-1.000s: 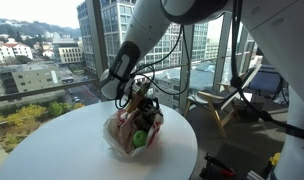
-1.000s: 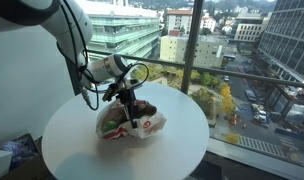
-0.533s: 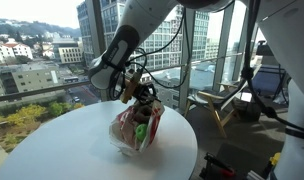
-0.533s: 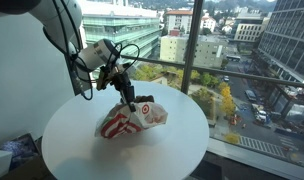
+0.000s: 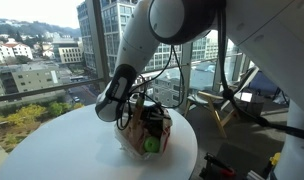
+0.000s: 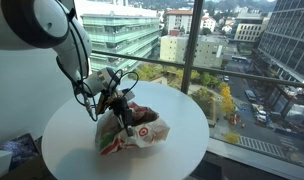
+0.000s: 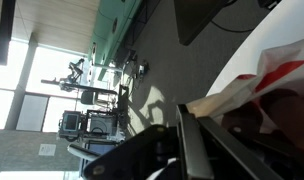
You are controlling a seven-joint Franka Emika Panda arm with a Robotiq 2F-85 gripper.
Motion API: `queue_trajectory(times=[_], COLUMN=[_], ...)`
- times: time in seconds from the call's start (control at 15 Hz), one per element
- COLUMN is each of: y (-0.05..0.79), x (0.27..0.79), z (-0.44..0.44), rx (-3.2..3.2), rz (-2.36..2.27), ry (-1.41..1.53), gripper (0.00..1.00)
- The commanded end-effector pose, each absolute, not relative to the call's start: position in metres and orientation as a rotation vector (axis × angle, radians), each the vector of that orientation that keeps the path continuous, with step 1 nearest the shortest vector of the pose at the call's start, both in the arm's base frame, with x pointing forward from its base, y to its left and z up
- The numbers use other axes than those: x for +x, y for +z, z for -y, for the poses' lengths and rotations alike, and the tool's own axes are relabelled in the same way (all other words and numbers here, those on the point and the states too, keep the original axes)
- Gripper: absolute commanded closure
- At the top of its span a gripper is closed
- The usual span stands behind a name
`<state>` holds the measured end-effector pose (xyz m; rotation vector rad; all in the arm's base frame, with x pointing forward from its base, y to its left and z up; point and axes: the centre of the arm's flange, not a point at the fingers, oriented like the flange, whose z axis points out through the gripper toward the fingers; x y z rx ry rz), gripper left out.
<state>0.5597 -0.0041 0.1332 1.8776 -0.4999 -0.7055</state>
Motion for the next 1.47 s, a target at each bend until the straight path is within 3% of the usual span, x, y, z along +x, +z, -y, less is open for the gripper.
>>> queue_trajectory(times=[0.0, 0.27, 0.6, 1.07, 1.13, 1.4], y=[0.144, 0.180, 0.209, 0.181, 0.175, 0.172], x=[0.570, 0.576, 0.567, 0.513, 0.544, 0.536], z=[0.003, -0.014, -0.072, -0.170, -0.163, -0.176], rx=[1.852, 1.875, 2.132, 2.542, 2.456, 2.554], rz=[0.479, 0.546, 0.529, 0.362, 0.413, 0.316], ry=[-0.737, -0.532, -0.513, -0.388, -0.434, -0.404], gripper=[0.68, 0.37, 0.01, 0.00, 0.00, 0.00])
